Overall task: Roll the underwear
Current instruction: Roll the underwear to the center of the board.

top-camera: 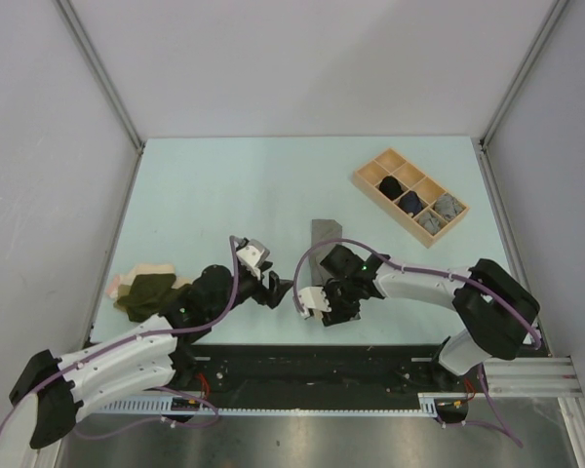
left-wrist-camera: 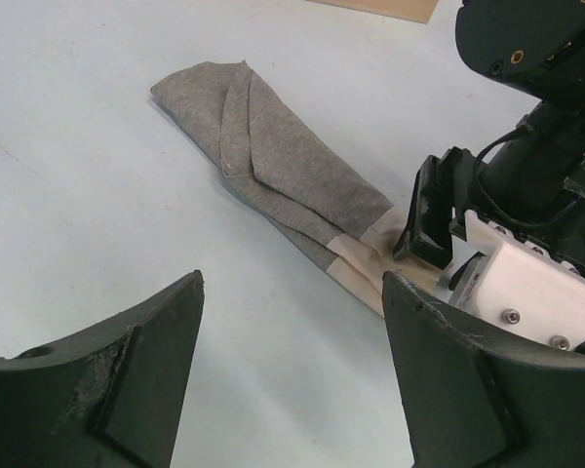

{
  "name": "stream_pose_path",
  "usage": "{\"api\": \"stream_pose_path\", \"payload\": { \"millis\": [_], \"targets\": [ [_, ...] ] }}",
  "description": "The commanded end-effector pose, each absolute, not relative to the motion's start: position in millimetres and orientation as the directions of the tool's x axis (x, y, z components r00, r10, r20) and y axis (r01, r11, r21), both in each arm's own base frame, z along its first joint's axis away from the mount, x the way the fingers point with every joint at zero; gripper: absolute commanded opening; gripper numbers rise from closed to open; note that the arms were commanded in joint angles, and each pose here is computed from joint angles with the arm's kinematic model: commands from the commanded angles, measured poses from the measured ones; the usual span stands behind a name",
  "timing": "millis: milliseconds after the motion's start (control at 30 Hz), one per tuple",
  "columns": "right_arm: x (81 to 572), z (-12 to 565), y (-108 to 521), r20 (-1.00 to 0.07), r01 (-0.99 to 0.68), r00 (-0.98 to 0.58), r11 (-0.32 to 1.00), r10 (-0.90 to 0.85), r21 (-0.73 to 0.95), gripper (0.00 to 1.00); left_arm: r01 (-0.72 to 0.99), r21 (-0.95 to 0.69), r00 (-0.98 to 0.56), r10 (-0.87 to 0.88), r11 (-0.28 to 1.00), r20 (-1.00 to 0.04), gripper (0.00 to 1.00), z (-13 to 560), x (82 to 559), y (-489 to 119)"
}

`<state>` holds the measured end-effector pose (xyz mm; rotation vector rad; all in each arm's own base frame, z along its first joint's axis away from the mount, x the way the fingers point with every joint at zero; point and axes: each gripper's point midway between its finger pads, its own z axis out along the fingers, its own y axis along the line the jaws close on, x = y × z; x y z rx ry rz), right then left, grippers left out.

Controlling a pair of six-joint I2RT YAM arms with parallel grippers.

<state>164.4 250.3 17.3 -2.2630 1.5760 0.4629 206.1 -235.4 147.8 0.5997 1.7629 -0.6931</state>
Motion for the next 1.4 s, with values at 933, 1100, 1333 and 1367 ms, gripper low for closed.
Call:
{"api": "stream_pose_path", "payload": {
  "millis": [933, 1100, 1333, 1367],
  "targets": [
    [157.8, 4.7, 246.4, -0.488, -0.961, 0.171, -0.255, -0.856, 0.111, 0.08, 0.826, -0.14, -0.168, 0.001, 0.545, -0.986, 0.79, 166.6, 185.3, -255.4],
    [150.1, 29.0, 243.9, -0.555, -0.931, 0.054, -0.243, -0.83, 0.273, 0.06, 0.891, -0.093, -0.097, -0.014, 0.445, -0.995, 0.78, 168.5, 169.7, -264.7],
    [153.7, 46.3, 245.4, -0.599, -0.866, -0.099, -0.228, -0.794, 0.445, 0.05, 0.936, -0.02, -0.024, 0.007, 0.352, -1.0, 0.76, 164.3, 149.2, -277.1],
    [155.2, 49.6, 244.5, -0.592, -0.851, -0.13, -0.217, -0.796, 0.478, 0.05, 0.938, -0.012, -0.018, 0.017, 0.346, -1.0, 0.75, 159.8, 146.8, -277.2]
  ]
}}
